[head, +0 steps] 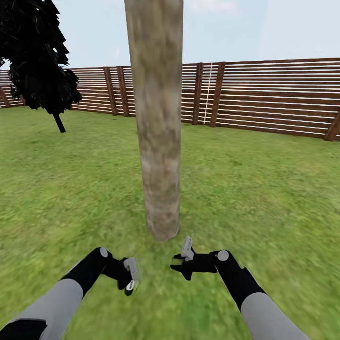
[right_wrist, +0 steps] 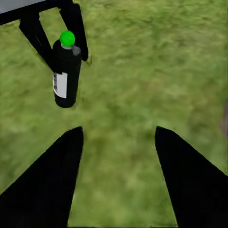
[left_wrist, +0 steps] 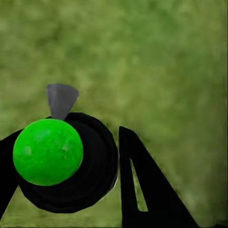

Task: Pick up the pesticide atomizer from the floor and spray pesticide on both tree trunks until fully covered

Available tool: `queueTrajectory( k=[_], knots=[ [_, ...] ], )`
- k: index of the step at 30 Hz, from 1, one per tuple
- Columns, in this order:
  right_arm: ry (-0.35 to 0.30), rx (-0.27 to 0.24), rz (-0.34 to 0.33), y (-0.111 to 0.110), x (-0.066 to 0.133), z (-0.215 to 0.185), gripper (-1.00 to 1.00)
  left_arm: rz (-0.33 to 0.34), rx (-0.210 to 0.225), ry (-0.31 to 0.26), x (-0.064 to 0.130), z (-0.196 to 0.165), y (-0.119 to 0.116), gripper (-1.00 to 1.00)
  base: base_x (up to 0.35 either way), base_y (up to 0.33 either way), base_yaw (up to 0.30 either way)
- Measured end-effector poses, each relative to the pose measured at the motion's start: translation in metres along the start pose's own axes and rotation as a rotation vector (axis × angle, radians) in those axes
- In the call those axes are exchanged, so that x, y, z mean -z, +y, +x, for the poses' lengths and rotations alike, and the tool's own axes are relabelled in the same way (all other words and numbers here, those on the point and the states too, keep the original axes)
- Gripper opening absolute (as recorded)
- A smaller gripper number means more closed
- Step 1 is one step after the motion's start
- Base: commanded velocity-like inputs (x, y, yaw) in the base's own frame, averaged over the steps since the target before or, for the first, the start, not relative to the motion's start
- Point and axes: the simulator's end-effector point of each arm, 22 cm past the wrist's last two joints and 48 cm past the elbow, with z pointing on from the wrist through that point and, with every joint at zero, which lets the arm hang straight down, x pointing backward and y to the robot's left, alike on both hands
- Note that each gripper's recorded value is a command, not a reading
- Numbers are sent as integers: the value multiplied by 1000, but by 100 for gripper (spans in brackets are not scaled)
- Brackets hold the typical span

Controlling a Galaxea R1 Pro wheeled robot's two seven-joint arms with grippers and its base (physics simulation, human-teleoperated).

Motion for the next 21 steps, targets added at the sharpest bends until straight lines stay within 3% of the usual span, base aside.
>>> queueTrajectory(
  k=[3, 5, 6, 8, 9, 10, 11, 12, 14, 16, 18, 21],
  knots=[
    [1, -1, 1, 0, 1, 1, 100, -32, 19, 37, 15, 31, 17, -100, 0, 0, 0],
    [5, -6, 3, -1, 1, 4, 100, -60, 46, 28, 20, 36, 26, -100, 0, 0, 0],
    [8, -9, 7, -2, 2, 7, 100, -95, 80, -1, 24, 33, 36, -100, 0, 0, 0],
    [37, -40, 67, -15, 8, 30, 100, -267, 227, -108, 40, 29, 79, -100, 0, 0, 0],
    [58, -57, 120, -26, 13, 45, 100, -338, 277, -134, 47, 31, 95, -100, 0, 0, 0],
    [95, -87, 216, -45, 24, 73, 100, -433, 333, -156, 56, 37, 115, -100, 0, 0, 0],
    [115, -123, 318, -61, 37, 100, 100, -487, 368, -162, 59, 43, 123, -100, 0, 0, 0],
    [106, -161, 423, -76, 50, 119, 100, -502, 392, -162, 55, 48, 121, -100, 0, 0, 0],
    [40, -264, 650, -102, 83, 151, 100, -471, 429, -156, 30, 47, 100, -100, 0, 0, 0],
    [-12, -367, 831, -105, 112, 185, 100, -464, 458, -149, 10, 43, 85, -100, 0, 0, 0],
    [-35, -393, 948, -97, 135, 209, 100, -505, 494, -142, 3, 44, 85, -100, 0, 0, 0],
    [21, -416, 1096, -82, 179, 256, 100, -603, 686, -155, 0, 67, 88, -100, 0, 0, 0]
  ],
)
